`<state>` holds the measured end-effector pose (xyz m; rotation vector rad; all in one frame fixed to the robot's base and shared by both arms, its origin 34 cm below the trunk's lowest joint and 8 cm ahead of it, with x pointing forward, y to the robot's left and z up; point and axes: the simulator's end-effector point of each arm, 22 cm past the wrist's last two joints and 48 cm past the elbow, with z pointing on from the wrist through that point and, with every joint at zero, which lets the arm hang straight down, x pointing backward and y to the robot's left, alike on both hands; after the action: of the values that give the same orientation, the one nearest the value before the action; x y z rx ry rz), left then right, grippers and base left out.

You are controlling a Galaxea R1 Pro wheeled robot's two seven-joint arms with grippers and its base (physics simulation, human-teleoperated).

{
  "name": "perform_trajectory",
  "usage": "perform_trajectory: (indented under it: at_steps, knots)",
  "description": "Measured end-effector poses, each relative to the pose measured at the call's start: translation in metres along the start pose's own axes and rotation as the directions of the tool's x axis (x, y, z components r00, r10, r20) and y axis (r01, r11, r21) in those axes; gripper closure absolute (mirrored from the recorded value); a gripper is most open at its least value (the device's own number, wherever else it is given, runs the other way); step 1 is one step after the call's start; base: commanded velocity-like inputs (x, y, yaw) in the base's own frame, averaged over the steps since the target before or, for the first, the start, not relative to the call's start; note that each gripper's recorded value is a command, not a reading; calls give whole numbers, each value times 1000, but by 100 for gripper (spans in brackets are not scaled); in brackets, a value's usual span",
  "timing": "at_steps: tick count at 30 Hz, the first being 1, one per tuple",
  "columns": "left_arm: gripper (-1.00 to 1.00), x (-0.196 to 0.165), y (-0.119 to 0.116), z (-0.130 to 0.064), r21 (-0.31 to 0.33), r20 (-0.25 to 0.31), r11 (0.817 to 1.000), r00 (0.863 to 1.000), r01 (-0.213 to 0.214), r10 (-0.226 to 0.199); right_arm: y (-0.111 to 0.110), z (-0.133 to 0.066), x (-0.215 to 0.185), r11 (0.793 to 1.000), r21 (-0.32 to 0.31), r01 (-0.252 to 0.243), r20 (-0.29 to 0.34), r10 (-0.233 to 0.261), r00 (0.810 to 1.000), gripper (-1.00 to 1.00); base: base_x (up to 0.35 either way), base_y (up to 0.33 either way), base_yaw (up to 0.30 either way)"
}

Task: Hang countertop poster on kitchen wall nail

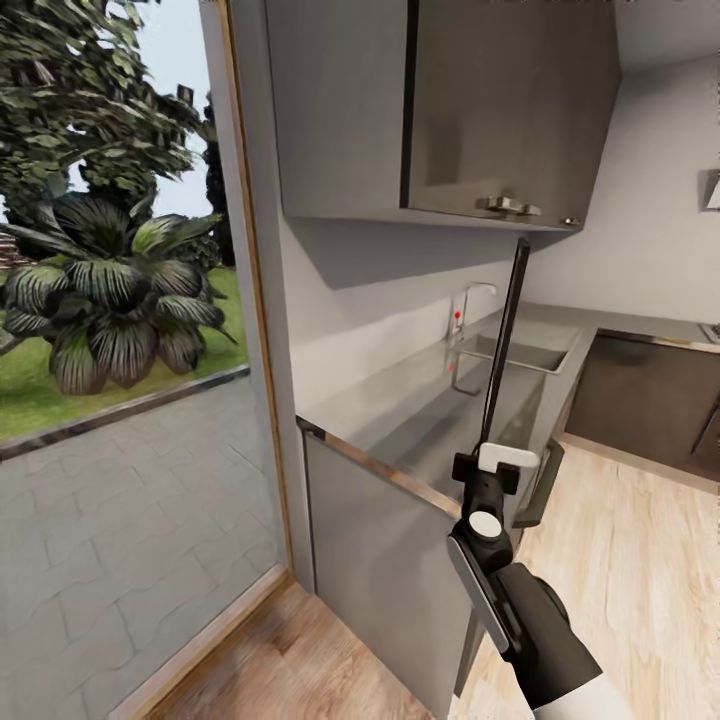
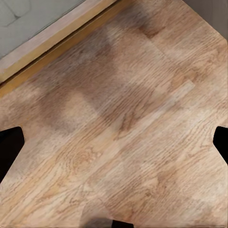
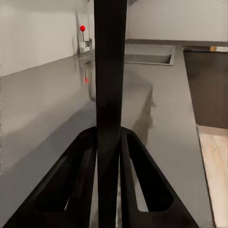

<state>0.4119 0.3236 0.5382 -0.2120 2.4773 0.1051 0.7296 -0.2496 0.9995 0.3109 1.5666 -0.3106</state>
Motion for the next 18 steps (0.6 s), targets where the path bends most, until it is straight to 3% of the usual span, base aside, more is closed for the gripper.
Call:
perform_trajectory:
  at_steps: [18]
  knots:
    - [-100, 0, 2, 0, -3, 0, 1000, 1000, 4, -4, 0, 0, 0, 1000, 0, -1, 0, 1, 1000, 100, -310, 0, 0]
